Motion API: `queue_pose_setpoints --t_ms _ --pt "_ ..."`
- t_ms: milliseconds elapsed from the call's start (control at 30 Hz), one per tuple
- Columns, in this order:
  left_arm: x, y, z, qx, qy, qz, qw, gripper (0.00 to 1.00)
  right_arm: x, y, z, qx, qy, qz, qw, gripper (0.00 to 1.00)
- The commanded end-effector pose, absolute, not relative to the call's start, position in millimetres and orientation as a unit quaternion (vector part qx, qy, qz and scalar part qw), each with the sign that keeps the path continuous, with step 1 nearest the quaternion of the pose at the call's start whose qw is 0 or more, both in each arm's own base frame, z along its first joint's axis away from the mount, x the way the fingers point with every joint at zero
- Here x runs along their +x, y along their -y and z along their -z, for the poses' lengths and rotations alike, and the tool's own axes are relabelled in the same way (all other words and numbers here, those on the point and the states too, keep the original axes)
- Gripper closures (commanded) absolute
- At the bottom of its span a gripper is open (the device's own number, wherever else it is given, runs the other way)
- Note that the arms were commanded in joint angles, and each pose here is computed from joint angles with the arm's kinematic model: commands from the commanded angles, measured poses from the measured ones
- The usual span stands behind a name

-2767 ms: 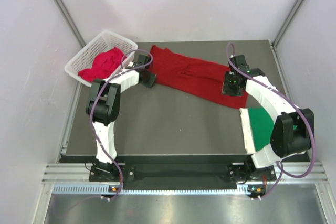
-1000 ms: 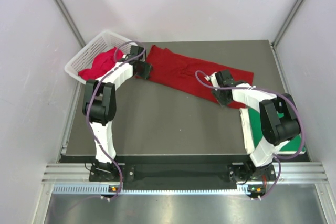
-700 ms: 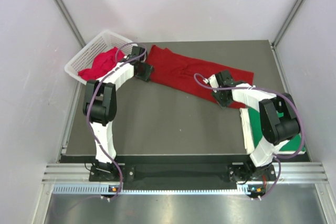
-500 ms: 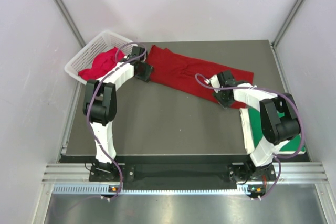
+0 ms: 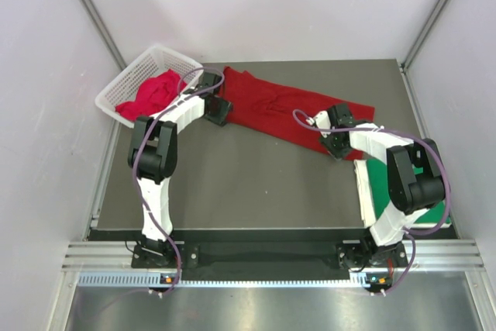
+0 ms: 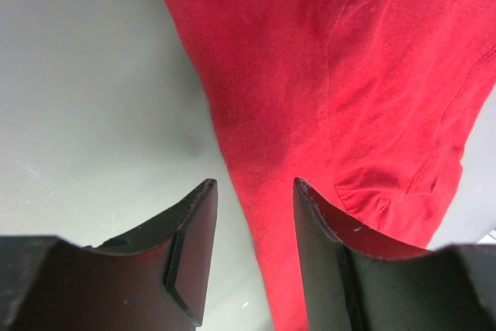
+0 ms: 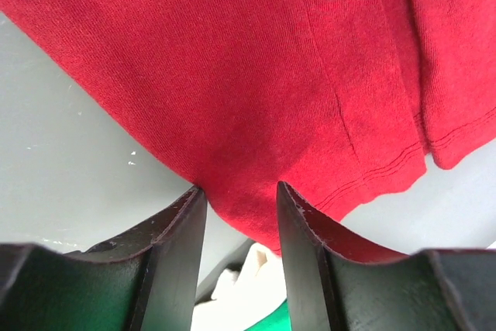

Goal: Fold and stack the t-shirts
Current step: Fold the tshirt

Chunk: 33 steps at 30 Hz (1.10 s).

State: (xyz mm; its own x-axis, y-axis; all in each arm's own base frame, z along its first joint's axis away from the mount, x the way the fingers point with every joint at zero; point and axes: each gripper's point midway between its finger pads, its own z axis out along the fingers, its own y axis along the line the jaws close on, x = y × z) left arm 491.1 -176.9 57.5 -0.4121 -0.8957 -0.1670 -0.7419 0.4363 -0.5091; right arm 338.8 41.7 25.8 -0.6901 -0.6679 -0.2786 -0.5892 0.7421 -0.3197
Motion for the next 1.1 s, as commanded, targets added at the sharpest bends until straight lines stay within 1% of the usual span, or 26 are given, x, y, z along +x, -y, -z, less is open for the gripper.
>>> queue_pose_setpoints --t_ms 0,333,433,467,533,567,600,633,700,867,1000,1067 --pt "488.9 170.9 -51.5 -0.511 -0.816 0.163 0.215 0.51 332.0 -39.7 -18.7 -0.354 -0.912 0.096 0.184 0.58" --pt "485.9 169.9 -25.5 -0.503 -0.827 0.138 0.208 0.56 328.9 -34.2 -14.2 -0.359 -0.909 0.108 0.181 0.66" --pt "488.1 168.5 -19.9 -0.501 -0.828 0.133 0.212 0.59 327.9 -39.3 -13.6 -0.360 -0.910 0.096 0.180 0.70" --pt "489.1 168.3 -19.2 -0.501 -0.828 0.133 0.214 0.63 327.4 -40.5 -13.3 -0.362 -0.910 0.092 0.179 0.75" --pt "491.7 167.5 -17.3 -0.496 -0.830 0.131 0.219 0.67 326.0 -41.2 -13.2 -0.362 -0.910 0.091 0.180 0.83" --pt "493.8 168.1 -17.6 -0.494 -0.830 0.132 0.224 0.69 325.0 -41.4 -13.6 -0.363 -0.910 0.089 0.180 0.91" --pt "496.0 167.9 -18.1 -0.492 -0.830 0.133 0.226 0.80 325.0 -43.0 -15.3 -0.365 -0.909 0.089 0.182 0.95" --pt "497.4 167.9 -18.5 -0.488 -0.832 0.133 0.228 0.86 324.5 -43.7 -16.0 -0.365 -0.909 0.088 0.183 1.00" --pt "502.4 171.4 -22.7 -0.482 -0.833 0.140 0.232 1.00 323.3 -48.1 -21.0 -0.363 -0.910 0.080 0.186 1.00" --pt "520.6 177.7 -39.8 -0.459 -0.834 0.150 0.265 1.00 317.8 -61.2 -33.2 -0.355 -0.912 0.075 0.191 1.00" --pt "539.0 177.4 -51.5 -0.435 -0.837 0.148 0.298 1.00 305.1 -75.2 -33.4 -0.348 -0.920 0.062 0.170 1.00" --pt "544.1 177.6 -48.2 -0.428 -0.840 0.144 0.302 1.00 300.2 -85.5 -32.0 -0.351 -0.921 0.047 0.163 1.00"
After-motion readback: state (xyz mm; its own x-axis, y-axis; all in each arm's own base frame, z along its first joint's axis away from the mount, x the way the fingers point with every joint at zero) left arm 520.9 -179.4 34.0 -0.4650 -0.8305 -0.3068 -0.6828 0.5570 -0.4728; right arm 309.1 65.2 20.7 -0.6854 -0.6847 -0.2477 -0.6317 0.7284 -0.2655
